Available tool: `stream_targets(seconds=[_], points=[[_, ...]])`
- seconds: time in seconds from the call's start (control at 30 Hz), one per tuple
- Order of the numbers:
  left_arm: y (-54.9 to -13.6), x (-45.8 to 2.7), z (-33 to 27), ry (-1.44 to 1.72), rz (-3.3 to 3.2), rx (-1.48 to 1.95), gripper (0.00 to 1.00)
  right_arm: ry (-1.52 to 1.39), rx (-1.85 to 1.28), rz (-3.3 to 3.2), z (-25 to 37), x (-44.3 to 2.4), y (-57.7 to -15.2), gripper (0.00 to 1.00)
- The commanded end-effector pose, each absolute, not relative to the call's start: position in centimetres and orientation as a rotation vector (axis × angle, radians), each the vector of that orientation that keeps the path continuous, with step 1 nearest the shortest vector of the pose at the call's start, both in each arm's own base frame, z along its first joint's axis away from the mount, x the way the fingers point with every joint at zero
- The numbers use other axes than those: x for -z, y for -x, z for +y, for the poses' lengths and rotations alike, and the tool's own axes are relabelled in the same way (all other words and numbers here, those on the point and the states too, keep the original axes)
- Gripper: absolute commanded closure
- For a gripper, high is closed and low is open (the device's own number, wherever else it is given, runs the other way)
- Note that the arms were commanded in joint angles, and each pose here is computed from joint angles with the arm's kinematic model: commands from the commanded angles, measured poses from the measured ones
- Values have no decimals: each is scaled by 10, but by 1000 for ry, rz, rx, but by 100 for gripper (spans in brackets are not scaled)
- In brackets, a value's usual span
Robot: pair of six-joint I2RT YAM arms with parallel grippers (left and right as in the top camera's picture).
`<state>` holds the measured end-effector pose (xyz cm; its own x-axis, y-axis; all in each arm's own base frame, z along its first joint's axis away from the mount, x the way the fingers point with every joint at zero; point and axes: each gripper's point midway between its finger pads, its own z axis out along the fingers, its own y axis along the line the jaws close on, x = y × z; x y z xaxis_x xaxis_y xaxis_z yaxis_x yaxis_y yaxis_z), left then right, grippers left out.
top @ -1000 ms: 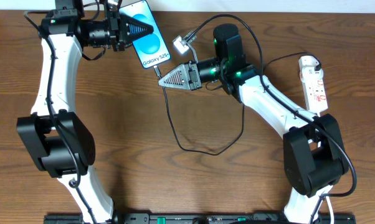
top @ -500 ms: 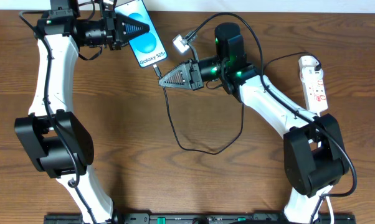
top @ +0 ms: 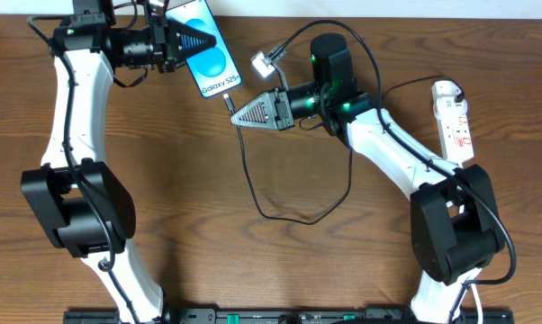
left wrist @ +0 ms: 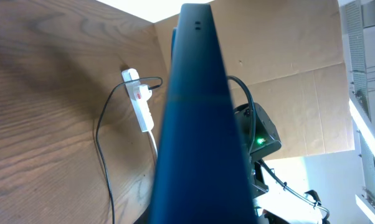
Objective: Plug charger to phone and switch on socket
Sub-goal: 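Align and push the USB-C plug into the phone's bottom port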
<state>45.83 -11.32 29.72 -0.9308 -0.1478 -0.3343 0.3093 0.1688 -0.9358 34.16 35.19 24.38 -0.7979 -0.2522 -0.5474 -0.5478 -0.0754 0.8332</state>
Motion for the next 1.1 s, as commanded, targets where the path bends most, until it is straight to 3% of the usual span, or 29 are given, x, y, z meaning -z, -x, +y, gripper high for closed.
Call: stream_targets(seconds=[0.0,1.07], points=[[-452,-312,-116,-216,2054,1837,93,886,-1947,1938,347,-255,-343,99],[-450,-312,-127,-251,2056,1846,93,862,-1944,1960,345,-253,-345,99]])
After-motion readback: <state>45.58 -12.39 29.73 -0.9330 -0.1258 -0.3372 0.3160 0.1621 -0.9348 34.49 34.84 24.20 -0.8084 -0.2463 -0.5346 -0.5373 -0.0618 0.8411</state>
